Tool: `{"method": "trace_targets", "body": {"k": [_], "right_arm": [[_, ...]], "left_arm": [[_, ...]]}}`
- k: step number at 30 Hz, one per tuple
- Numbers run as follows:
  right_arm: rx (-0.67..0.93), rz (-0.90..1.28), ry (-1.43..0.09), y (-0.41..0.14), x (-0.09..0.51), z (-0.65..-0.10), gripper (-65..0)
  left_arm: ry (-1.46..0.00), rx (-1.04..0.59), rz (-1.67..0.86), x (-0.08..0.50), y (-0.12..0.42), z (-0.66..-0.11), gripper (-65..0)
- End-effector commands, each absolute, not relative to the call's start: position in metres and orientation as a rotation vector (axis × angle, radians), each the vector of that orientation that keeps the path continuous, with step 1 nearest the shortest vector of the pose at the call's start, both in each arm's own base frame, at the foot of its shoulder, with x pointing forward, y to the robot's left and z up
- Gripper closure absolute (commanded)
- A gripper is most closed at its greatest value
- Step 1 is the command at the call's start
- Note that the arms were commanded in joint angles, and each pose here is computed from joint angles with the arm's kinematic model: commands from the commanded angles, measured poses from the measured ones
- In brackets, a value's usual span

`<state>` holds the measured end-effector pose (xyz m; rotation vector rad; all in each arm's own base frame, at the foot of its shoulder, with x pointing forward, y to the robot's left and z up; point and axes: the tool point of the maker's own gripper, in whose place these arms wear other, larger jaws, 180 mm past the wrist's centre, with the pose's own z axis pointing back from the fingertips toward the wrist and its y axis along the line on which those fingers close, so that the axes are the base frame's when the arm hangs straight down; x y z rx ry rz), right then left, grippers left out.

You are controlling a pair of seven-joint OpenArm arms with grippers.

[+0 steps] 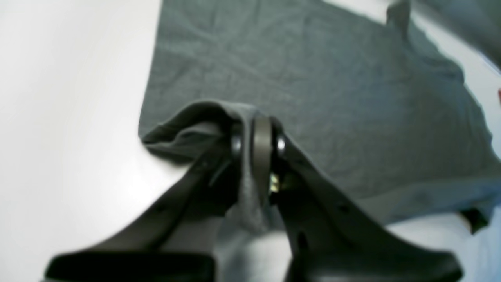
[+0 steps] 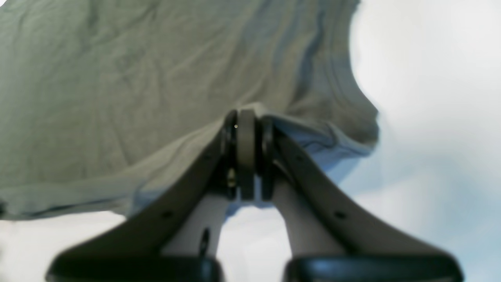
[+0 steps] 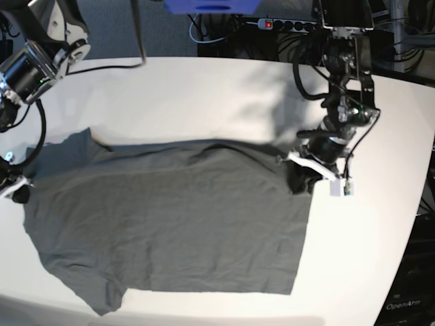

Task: Fold the T-shirt properly
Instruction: 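Pull both held corners across the shirt toward the hem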

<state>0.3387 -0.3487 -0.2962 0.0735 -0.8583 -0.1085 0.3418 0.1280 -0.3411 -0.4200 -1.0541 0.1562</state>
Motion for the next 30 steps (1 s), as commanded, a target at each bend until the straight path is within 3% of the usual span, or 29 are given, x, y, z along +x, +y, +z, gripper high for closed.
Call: {"method": "trace_targets", "body": {"k": [1,11,20,30], "right_arm": [[0.051,-0.094,-0.925,-0.356,0.348,-0.275,-0.9],[0.064,-0.025,-0.991,-0.338,0.366,-0.267,-0.9],[0.163,-0.051,-1.005,-0.326,0.38,-0.294,-0.9],[0.142,-0.028,-1.021,-0.333,0.388,-0.282,-0.9]], "left_arm": [[-1.133,-0.416,0.173,0.355,0.138,-0.32,-2.5],[-1.124,-0.402,0.215,0.363,0.153,-0.314,-2.5],[-1.154,-0.406,0.21,0.372,0.153,-0.303,-2.5],[-1.15,-0.378,0.267,0.382,0.177,-0.309,-2.5]]}}
